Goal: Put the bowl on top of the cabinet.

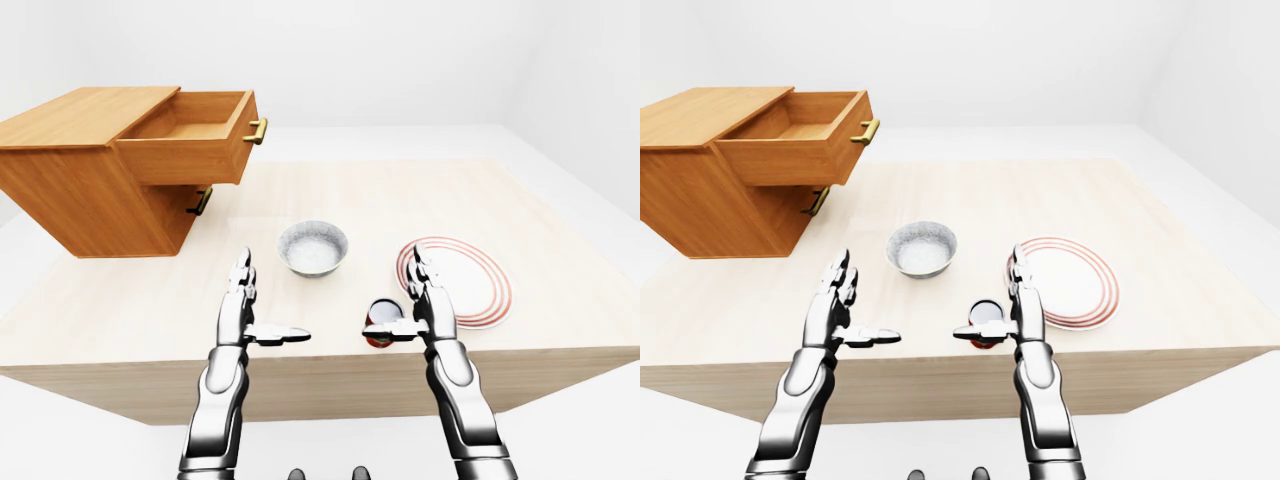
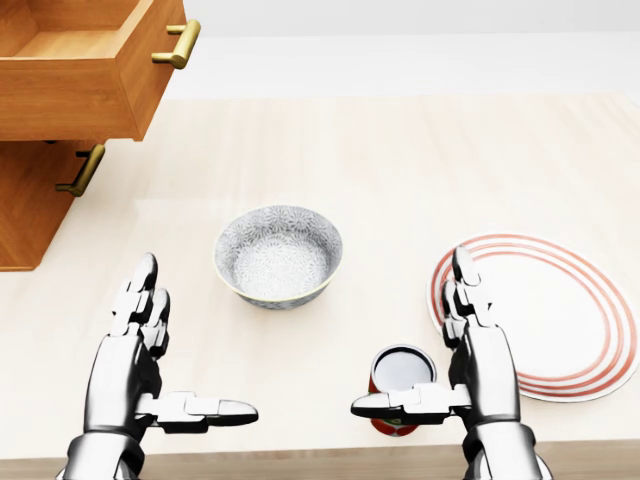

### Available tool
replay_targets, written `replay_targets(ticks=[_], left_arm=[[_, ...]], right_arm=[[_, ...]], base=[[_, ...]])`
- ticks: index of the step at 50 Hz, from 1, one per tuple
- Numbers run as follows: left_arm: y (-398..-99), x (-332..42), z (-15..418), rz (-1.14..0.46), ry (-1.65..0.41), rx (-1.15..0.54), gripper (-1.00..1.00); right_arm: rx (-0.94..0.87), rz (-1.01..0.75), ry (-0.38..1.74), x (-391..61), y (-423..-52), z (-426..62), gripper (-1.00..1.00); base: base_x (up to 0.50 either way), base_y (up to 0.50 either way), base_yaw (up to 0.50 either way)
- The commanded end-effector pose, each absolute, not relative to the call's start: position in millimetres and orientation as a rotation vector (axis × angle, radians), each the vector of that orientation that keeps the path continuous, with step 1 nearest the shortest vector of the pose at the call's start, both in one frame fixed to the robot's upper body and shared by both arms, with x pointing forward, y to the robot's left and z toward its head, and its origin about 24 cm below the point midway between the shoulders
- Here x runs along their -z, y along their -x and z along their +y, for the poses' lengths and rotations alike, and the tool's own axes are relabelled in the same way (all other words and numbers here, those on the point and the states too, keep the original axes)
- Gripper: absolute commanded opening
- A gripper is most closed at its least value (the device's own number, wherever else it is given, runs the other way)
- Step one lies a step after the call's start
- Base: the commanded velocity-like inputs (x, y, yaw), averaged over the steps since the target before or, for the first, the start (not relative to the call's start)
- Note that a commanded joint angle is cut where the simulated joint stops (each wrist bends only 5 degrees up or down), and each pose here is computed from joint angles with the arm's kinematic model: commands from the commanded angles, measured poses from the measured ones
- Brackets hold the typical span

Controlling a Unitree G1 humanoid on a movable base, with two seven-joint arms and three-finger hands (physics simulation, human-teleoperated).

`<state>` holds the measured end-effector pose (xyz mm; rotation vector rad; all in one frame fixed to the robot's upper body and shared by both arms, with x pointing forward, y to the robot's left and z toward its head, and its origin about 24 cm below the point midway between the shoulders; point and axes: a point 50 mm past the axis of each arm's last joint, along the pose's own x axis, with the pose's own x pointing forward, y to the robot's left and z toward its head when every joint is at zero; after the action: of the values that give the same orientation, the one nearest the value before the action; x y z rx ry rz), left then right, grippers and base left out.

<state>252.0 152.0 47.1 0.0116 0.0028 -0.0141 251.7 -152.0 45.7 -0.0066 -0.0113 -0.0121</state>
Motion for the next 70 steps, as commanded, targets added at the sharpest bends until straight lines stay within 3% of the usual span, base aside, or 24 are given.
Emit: replay_targets(ticks=[1,9,42,70], left_arm=[[-246,-69,154,-0.065,-0.06,0.07,1.0],[-243,-85,156,-0.134,-0.08,0.064,1.0],[-236,-68,150,-0.057,-0.126,0.123,1.0],[-239,-79,159,-0.106,-0.073,0.097,1.0]], right_arm=[[0.042,-0.037,0.022,-57,-246,-157,1.0],[0.019,-0.026,0.018,-58,-242,-154,1.0],[-0.021,-0.027,0.017,-58,-242,-150,1.0],[-0.022,-0.035,0.025,-59,-241,-149,1.0]], base=[[0.0,0.0,0.0],[0.0,0.0,0.0],[0.0,0.0,0.0],[0.5,0.0,0.0]])
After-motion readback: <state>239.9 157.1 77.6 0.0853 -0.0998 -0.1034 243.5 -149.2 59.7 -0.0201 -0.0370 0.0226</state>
